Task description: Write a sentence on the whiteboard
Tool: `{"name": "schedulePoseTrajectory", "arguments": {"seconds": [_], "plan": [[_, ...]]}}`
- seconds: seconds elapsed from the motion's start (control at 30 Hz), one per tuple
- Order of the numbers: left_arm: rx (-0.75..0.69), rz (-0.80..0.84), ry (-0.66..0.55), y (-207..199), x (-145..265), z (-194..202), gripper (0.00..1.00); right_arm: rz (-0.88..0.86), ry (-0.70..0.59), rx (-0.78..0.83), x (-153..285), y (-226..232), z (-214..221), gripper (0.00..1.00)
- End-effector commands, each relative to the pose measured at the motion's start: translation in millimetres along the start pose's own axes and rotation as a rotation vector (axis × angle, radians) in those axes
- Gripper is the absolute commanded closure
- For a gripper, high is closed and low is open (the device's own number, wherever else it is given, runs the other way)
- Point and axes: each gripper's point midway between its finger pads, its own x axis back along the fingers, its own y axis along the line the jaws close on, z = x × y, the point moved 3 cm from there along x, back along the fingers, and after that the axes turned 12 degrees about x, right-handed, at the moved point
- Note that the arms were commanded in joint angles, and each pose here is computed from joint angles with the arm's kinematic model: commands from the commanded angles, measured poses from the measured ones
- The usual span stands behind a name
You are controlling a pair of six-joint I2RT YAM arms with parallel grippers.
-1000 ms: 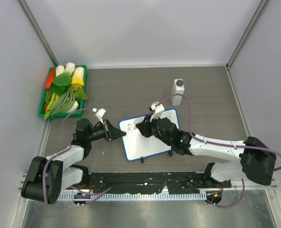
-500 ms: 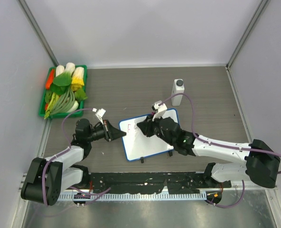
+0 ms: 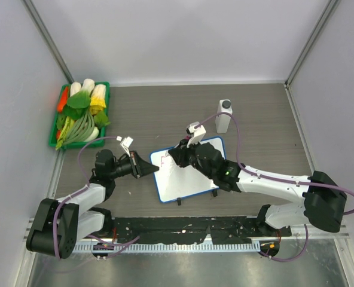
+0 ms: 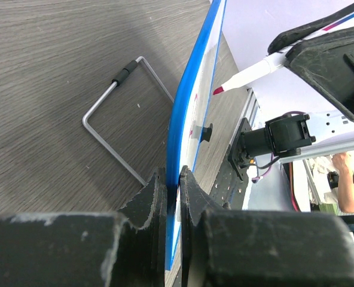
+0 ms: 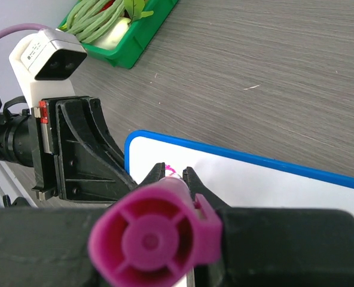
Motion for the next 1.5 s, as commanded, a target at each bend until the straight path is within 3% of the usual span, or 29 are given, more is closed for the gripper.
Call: {"name": "schedulePoseTrajectory", "arguments": {"seconds": [0.0,0.87,1.47], "plan": [[-0.043,-0.018,-0.028,4.3,1.0,-2.4,1.0,0.001,-0.073,-0.006,-7.8,5.2,-27.0,0.99],[-0.043,-0.018,-0.026,4.1,0.8,-2.7,1.0,0.075,0.01,0.032,-9.0,-10.4,4.3,0.98],[-0.041,-0.02,-0.025,4.4,0.7,-2.2,1.0,0.075,-0.064,-0.007,14.5,-14.7,-14.4,0.99]]}}
